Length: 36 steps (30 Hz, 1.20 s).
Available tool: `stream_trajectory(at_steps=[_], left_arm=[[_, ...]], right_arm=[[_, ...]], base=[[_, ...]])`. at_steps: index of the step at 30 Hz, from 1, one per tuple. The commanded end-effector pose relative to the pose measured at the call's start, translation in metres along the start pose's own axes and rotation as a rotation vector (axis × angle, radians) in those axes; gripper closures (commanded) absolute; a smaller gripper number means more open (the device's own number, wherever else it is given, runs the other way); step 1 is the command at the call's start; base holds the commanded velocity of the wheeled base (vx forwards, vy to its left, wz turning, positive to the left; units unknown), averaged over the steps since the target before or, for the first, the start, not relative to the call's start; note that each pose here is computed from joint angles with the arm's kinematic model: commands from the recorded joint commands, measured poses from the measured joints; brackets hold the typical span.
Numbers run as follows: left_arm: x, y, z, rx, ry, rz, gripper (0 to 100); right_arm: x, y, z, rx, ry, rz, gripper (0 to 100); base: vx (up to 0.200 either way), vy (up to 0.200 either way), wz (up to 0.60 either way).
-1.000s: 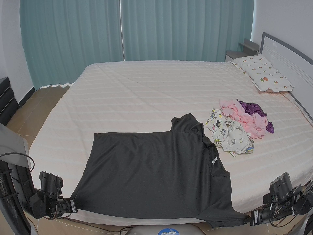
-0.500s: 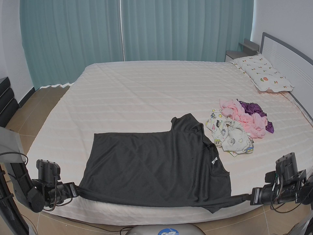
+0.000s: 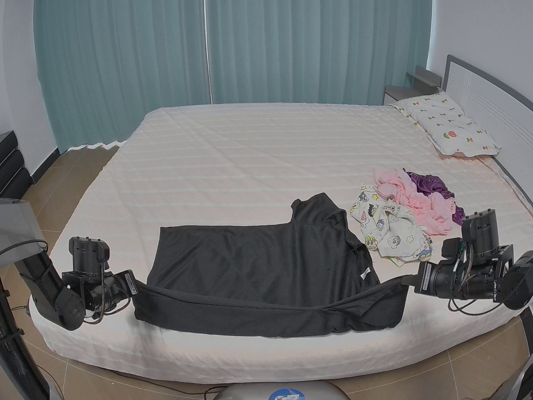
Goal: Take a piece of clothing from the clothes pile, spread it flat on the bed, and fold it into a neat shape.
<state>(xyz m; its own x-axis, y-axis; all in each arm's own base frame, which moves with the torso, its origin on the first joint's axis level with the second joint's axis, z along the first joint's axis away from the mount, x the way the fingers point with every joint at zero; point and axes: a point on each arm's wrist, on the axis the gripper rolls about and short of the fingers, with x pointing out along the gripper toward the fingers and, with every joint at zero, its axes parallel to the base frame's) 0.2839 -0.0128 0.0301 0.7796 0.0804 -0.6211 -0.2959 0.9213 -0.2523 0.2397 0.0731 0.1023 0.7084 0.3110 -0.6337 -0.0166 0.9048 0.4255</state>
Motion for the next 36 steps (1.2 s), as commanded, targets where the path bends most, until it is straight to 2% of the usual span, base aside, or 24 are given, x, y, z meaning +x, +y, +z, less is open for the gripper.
stream_trajectory(at_steps=[1,8,15,29,30,36], left_arm=[[0.028,-0.006,0.005,-0.003,-0.006,0.008,100],[0.06,-0.01,0.003,-0.016,0.027,0.022,100],[0.091,-0.014,0.003,-0.043,0.02,0.022,100],[0.12,-0.021,0.009,-0.08,0.049,0.058,100],[0.121,-0.021,0.009,-0.083,0.05,0.058,0],[0.121,-0.021,0.009,-0.12,0.053,0.063,0]], right_arm=[[0.031,-0.005,0.02,0.025,-0.008,-0.032,100],[0.064,-0.011,0.033,0.04,-0.008,-0.048,100],[0.091,-0.01,0.041,0.041,-0.005,-0.046,100],[0.121,-0.013,0.041,0.05,0.01,-0.054,100],[0.121,-0.013,0.042,0.052,0.004,-0.051,100],[0.117,-0.011,0.045,0.085,-0.049,-0.027,100]], base=[[0.0,0.0,0.0],[0.0,0.0,0.0],[0.0,0.0,0.0],[0.0,0.0,0.0],[0.0,0.0,0.0],[0.0,0.0,0.0]])
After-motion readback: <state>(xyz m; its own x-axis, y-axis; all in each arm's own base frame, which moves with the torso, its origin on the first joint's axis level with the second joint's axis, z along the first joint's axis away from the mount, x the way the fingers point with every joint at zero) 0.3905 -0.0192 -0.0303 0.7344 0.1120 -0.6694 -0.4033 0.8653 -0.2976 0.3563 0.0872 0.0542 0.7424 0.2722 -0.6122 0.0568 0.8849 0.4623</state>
